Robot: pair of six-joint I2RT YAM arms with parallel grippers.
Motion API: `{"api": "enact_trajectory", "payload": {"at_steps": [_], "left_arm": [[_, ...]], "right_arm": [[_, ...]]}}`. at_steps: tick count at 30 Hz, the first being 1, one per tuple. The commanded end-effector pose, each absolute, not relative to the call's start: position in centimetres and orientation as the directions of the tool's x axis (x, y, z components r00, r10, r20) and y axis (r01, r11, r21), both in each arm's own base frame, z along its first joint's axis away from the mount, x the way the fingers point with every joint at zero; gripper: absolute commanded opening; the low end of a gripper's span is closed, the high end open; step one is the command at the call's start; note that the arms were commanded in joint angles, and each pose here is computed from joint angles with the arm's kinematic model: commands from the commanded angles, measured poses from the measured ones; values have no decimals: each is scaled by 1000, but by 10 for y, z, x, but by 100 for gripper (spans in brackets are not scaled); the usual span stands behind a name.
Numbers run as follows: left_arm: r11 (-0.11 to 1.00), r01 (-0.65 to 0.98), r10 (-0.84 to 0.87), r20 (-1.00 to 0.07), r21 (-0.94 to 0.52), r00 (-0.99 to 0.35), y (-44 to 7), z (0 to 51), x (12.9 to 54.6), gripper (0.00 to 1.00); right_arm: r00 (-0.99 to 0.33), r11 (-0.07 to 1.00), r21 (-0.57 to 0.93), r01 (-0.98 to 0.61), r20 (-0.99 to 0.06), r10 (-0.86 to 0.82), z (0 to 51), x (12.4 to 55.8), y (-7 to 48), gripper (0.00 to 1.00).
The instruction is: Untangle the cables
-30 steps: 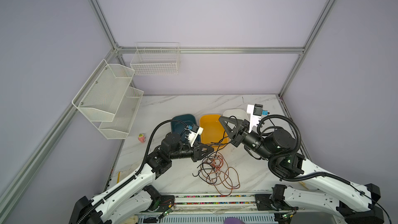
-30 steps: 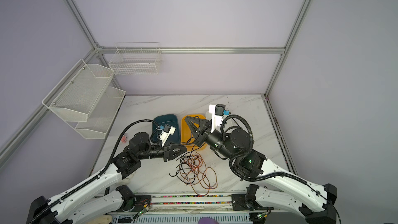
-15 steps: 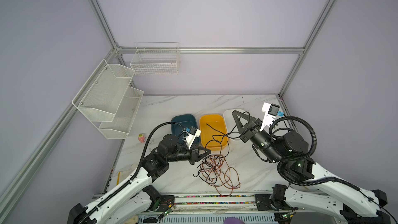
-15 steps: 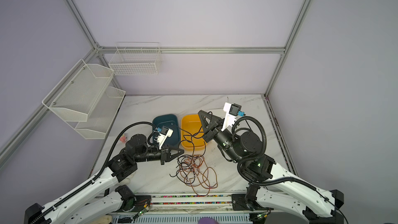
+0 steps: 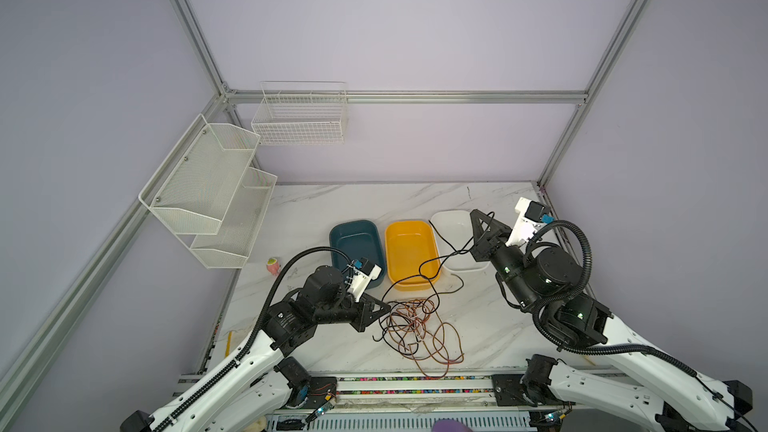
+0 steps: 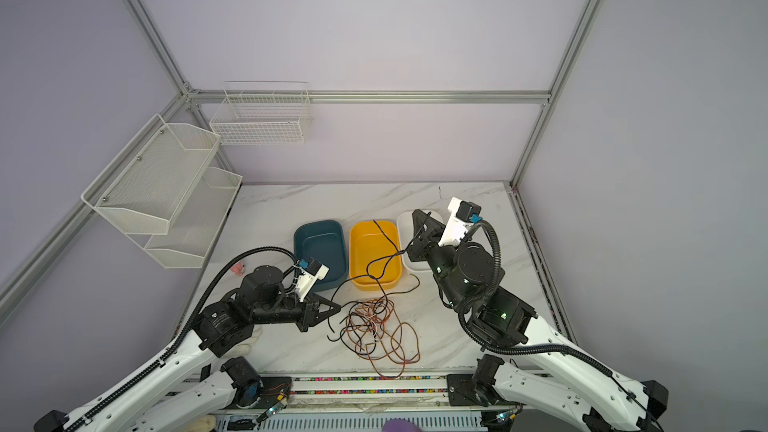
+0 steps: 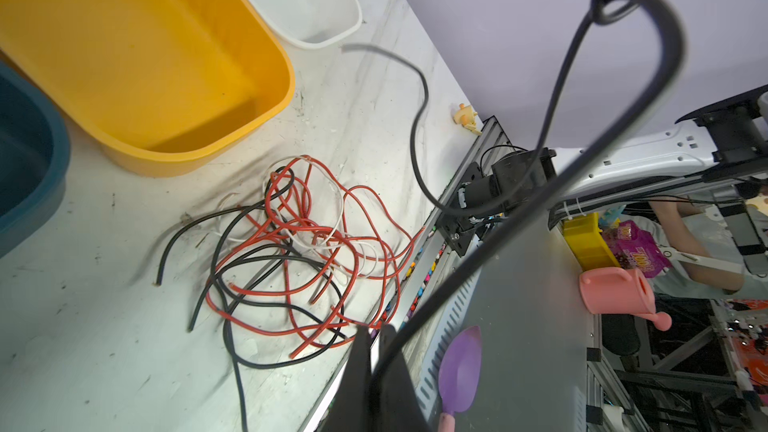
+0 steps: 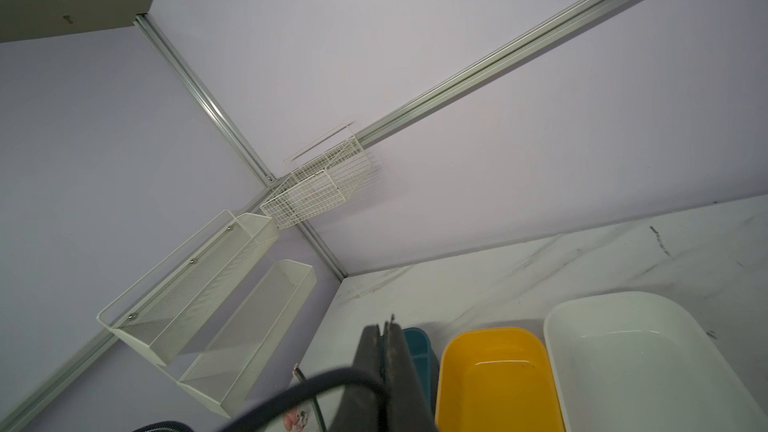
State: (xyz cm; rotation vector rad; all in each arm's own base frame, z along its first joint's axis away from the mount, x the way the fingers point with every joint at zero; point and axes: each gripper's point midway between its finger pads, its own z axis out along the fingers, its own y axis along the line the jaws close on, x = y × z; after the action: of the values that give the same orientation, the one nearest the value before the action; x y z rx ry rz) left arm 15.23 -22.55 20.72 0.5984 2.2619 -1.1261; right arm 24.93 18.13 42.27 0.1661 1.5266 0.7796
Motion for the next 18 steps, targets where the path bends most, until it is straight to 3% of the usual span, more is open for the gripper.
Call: {"api": "enact_trajectory", "payload": {"at_steps": [1, 8, 18], "left_arm": [[590, 634, 154, -701, -500, -696, -216, 235, 158, 0], [689, 585, 137, -715, -428, -685, -198, 237, 169, 0], [759, 553, 27, -832, -343, -553, -158, 284, 165, 0]], "right_arm": [[-115, 795, 549, -257, -834, 539, 411, 257, 159, 0], [-132, 832, 523, -186, -852, 506, 394, 269, 143, 0], [-161, 882, 467, -62, -877, 453, 368, 281, 118, 0]]}}
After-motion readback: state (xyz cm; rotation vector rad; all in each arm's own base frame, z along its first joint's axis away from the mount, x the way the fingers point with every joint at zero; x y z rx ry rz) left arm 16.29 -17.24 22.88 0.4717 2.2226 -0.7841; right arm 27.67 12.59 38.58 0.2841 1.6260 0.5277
